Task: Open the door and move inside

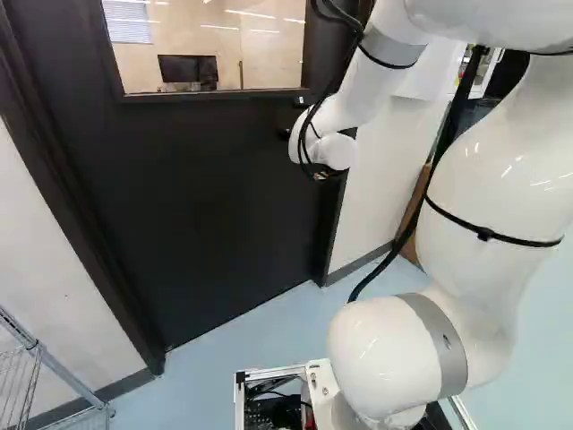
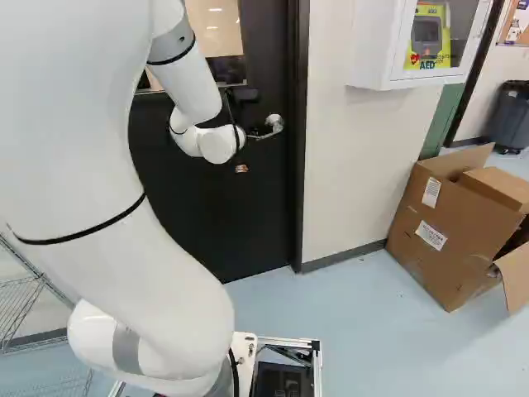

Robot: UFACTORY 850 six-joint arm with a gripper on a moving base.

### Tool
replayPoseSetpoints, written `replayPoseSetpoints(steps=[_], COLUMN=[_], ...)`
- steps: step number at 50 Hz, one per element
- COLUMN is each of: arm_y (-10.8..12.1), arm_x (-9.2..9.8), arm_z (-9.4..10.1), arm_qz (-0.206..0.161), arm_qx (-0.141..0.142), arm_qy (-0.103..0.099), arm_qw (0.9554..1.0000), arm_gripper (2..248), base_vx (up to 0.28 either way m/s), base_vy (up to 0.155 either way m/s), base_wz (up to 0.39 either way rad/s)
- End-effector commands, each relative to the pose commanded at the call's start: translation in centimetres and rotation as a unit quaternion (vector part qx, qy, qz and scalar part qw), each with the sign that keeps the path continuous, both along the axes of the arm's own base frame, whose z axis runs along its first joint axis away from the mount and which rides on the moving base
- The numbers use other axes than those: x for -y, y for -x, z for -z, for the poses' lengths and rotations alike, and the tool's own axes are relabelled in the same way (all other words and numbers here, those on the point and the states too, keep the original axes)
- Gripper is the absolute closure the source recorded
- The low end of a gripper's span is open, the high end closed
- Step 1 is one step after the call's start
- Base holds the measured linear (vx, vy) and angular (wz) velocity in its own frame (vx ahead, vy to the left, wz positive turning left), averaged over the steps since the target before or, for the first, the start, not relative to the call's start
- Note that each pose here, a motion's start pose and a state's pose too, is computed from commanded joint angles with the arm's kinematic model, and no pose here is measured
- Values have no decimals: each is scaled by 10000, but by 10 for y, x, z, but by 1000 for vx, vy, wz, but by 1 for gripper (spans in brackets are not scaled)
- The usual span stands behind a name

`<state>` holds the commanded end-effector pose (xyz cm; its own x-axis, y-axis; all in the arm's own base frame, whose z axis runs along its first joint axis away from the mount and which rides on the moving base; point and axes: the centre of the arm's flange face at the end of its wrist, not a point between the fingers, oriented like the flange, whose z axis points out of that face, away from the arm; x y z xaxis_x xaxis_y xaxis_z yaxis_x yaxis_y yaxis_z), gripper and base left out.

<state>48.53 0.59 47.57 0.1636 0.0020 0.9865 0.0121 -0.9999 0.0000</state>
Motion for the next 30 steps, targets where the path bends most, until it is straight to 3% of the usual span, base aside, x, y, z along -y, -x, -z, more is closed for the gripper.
replayPoseSetpoints(steps=[30], arm_y=[-3], arm_x=[0], arm_z=[32], arm_qz=[0], arm_qx=[-332], arm_qy=[4], arm_qw=[9994], arm_gripper=[3], base_vx=[0], base_vy=[0], base_wz=[0])
